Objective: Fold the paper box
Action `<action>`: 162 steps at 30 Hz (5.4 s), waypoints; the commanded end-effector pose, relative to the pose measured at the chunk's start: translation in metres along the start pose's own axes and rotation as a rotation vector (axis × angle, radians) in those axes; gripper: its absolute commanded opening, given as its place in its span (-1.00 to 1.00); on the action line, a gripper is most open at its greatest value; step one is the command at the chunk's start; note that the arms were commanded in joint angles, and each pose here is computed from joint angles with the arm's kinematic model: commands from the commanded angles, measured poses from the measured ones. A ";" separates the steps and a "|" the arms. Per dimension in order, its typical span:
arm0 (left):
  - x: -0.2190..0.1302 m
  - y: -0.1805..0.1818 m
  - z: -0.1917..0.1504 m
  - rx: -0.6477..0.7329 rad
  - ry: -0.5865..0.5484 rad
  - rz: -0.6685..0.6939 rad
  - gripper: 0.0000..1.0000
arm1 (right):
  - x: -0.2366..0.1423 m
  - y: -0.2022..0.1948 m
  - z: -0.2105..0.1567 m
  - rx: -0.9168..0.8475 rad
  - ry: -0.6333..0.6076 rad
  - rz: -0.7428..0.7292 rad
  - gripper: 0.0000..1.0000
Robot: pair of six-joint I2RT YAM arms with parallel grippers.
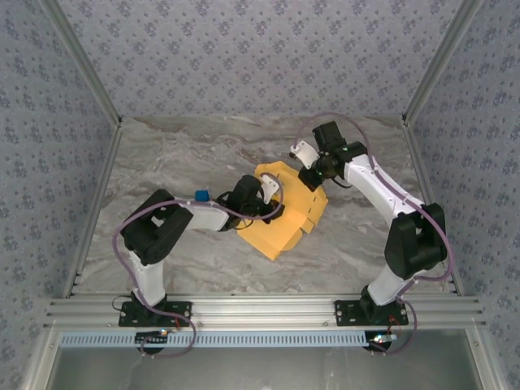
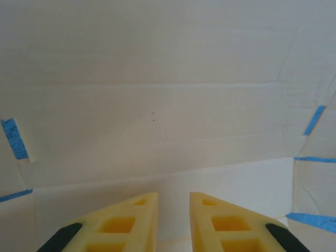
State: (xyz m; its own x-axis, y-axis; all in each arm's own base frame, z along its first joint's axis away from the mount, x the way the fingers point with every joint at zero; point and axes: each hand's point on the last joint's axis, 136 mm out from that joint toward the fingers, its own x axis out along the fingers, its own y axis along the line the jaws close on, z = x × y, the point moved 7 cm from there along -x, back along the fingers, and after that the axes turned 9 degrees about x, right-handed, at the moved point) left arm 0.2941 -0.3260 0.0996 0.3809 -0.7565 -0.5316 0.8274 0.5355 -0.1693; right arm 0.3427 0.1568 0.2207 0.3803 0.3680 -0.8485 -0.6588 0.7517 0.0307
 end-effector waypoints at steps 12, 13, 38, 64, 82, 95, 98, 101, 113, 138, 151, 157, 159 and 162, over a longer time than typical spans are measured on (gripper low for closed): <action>0.027 -0.001 -0.033 0.079 0.031 0.107 -0.66 | 0.003 0.004 0.000 -0.032 -0.047 -0.033 -1.00; 0.028 0.001 -0.036 0.076 0.033 0.119 -0.67 | 0.004 0.006 -0.002 -0.037 -0.044 -0.037 -1.00; 0.007 0.000 -0.020 -0.005 -0.129 0.153 -0.46 | 0.004 0.037 -0.018 -0.207 -0.159 -0.262 -1.00; -0.010 0.000 -0.028 -0.101 -0.165 0.132 -0.48 | 0.014 0.044 -0.023 -0.304 -0.169 -0.337 -1.00; -0.027 -0.010 -0.060 -0.191 -0.097 0.074 -0.56 | 0.004 0.018 -0.004 -0.510 -0.256 -0.511 -1.00; -0.026 -0.005 -0.064 -0.208 -0.123 0.094 -0.64 | 0.027 0.019 -0.014 -0.767 -0.278 -0.607 -1.00; -0.035 -0.002 -0.054 -0.210 -0.151 0.100 -0.50 | 0.032 0.019 -0.017 -0.812 -0.279 -0.625 -1.00; -0.050 0.004 -0.040 -0.219 -0.181 0.102 -0.36 | 0.033 0.020 -0.019 -0.824 -0.292 -0.606 -1.00; -0.108 0.012 0.047 -0.190 -0.190 0.066 -0.21 | 0.015 0.020 -0.016 -0.684 -0.330 -0.382 -1.00; -0.057 0.048 0.096 -0.311 -0.120 -0.021 -0.07 | 0.005 0.018 -0.010 -0.595 -0.382 -0.328 -1.00; -0.059 0.061 0.096 -0.391 -0.158 0.061 0.02 | 0.005 0.016 -0.009 -0.578 -0.386 -0.343 -1.00; -0.055 0.061 0.098 -0.416 -0.151 0.043 0.13 | 0.006 0.016 -0.009 -0.578 -0.387 -0.342 -1.00; -0.053 0.060 0.098 -0.418 -0.139 0.026 0.14 | 0.006 0.016 -0.008 -0.577 -0.387 -0.340 -1.00; -0.053 0.057 0.100 -0.423 -0.142 -0.006 0.09 | 0.006 0.016 -0.007 -0.575 -0.386 -0.346 -1.00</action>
State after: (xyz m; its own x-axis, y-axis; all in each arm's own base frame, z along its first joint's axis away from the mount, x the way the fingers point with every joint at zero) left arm 0.3600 -0.2868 0.1926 0.4738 -0.7636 -0.4387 0.5868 0.6452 -0.4893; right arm 0.3241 0.1616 0.1957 0.7344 0.3859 -0.5583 -0.6776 0.4652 -0.5696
